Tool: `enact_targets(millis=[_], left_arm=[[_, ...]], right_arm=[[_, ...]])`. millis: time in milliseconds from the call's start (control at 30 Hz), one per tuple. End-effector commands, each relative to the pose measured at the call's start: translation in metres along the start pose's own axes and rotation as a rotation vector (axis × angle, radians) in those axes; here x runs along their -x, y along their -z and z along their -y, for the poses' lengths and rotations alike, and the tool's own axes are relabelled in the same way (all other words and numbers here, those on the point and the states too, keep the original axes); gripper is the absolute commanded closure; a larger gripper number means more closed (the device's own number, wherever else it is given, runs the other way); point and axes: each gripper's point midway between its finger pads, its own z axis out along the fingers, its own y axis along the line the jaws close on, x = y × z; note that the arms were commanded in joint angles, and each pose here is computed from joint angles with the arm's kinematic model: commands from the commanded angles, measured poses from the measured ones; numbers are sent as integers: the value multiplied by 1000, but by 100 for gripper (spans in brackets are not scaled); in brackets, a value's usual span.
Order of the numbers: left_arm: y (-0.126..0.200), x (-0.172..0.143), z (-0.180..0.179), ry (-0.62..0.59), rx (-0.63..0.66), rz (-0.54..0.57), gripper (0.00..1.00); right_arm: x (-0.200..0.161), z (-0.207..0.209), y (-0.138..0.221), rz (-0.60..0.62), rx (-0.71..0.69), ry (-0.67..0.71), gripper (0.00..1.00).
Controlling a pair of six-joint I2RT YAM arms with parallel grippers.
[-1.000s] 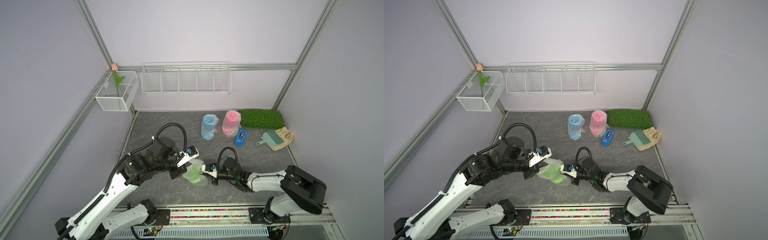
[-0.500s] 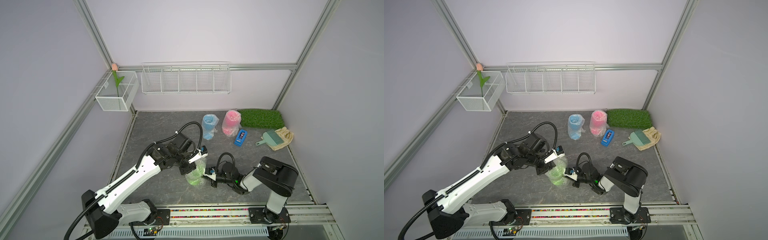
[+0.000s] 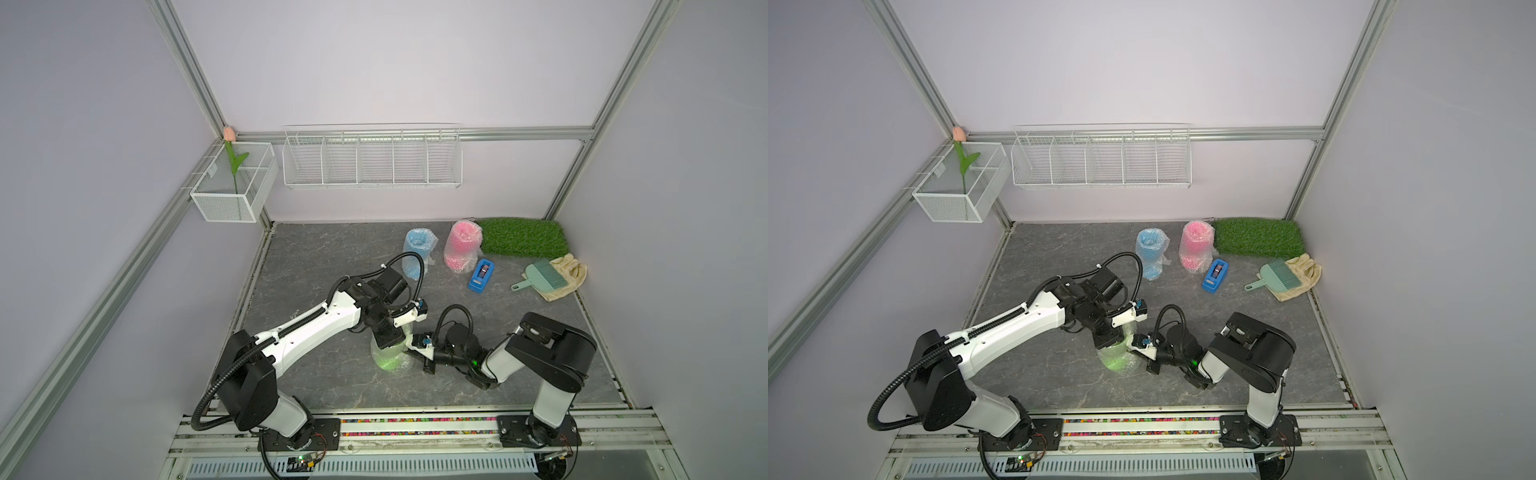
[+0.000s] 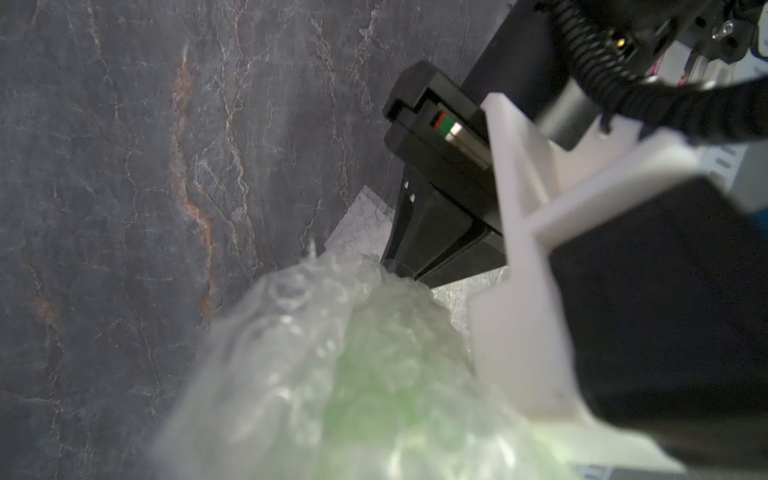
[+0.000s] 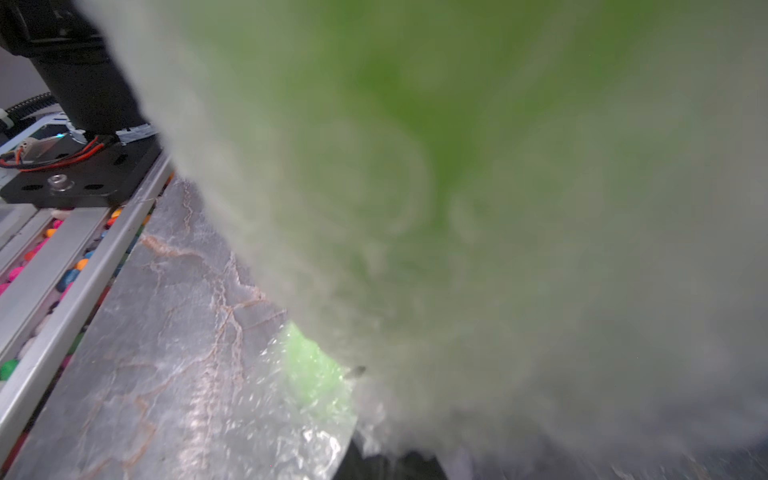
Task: Wrap wine glasses in bubble wrap
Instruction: Wrap the wine glass in bubble wrap.
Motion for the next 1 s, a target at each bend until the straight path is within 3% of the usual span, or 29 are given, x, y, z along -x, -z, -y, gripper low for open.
enact_targets(millis=[0,100,333,600,700,800,967], left_arm=[[-38,-46,9,69,-79,-192,98],[-14,-37,-1,83,14,-154,81],[69,2,-15,142,199,52,61],[113,49,-5,150,187,326,44],[107,55,-6,161,170,336,43],[90,49,-15,191,182,276,47],[67,35,-10,240,113,153,72]], right_arm=[[-7,1,6,-24,-5,-19,93],[-7,2,6,-29,-8,-18,93],[-12,4,6,-65,-12,-16,93],[-12,2,5,-69,5,-26,93],[-11,2,5,-68,7,-27,93],[-11,2,5,-67,7,-30,93],[-12,3,5,-74,2,-34,93]])
